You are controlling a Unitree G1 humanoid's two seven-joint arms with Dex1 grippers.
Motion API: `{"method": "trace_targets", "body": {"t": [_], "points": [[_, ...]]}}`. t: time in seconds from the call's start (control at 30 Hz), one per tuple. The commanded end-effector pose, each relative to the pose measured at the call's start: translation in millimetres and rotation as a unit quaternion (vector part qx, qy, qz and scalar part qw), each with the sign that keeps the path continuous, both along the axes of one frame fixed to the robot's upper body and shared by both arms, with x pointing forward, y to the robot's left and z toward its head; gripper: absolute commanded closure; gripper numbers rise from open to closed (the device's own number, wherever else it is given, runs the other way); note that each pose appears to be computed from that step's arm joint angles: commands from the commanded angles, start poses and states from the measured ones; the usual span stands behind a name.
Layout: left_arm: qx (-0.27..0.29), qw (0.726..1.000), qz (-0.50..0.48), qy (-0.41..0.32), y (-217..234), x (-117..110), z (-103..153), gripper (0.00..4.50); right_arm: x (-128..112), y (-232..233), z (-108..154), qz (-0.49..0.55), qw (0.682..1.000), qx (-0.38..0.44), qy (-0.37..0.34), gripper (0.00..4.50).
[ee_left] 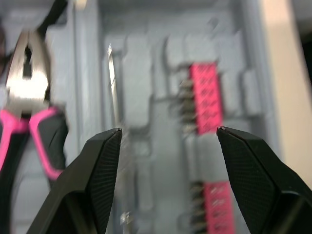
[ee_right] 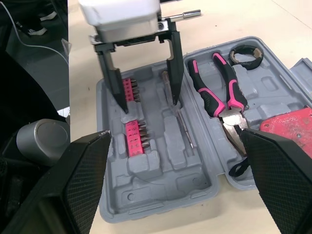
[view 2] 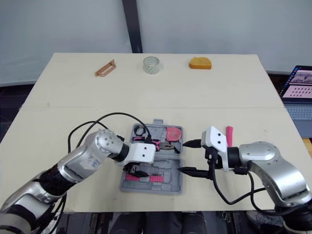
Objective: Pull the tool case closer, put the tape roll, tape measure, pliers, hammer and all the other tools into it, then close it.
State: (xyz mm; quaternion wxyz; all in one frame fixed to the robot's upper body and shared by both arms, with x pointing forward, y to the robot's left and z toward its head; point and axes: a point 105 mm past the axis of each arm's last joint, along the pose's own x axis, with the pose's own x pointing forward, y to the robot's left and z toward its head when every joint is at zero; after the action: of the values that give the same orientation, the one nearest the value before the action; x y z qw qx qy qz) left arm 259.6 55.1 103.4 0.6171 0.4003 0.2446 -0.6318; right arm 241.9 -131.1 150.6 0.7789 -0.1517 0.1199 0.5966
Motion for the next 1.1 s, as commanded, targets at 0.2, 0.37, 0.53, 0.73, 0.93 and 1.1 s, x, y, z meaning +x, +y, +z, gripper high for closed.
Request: {"method": "trace_targets", "body": {"t": [0.2,0.37,0.53,0.73,0.93,1.1], "points": [[-0.067,0.995,0.051,-0.058,18.3,33.8,45.4,1.17,-5.4,2.6,15.9,0.010,1.000,0.010,-0.027,0.00],[-0.179,0.980,0.045,-0.076,28.9,44.8,53.6,1.17,-2.7,0.4,16.4,0.003,1.000,0.012,-0.028,0.00],[-0.274,0.960,0.051,-0.033,35.7,30.6,31.9,2.89,0.0,-1.1,18.9,0.000,0.999,0.012,-0.030,0.00],[-0.275,0.959,0.065,-0.017,32.2,23.4,-1.9,4.46,1.6,-4.5,19.5,-0.004,0.999,0.009,-0.030,0.00],[-0.266,0.961,0.068,-0.024,26.6,24.7,-13.5,4.46,2.4,-5.4,19.5,-0.005,1.000,0.007,-0.030,0.00],[-0.249,0.966,0.067,-0.029,28.0,27.8,-21.2,4.46,3.1,-5.8,19.8,-0.006,0.999,0.007,-0.031,0.00]]}}
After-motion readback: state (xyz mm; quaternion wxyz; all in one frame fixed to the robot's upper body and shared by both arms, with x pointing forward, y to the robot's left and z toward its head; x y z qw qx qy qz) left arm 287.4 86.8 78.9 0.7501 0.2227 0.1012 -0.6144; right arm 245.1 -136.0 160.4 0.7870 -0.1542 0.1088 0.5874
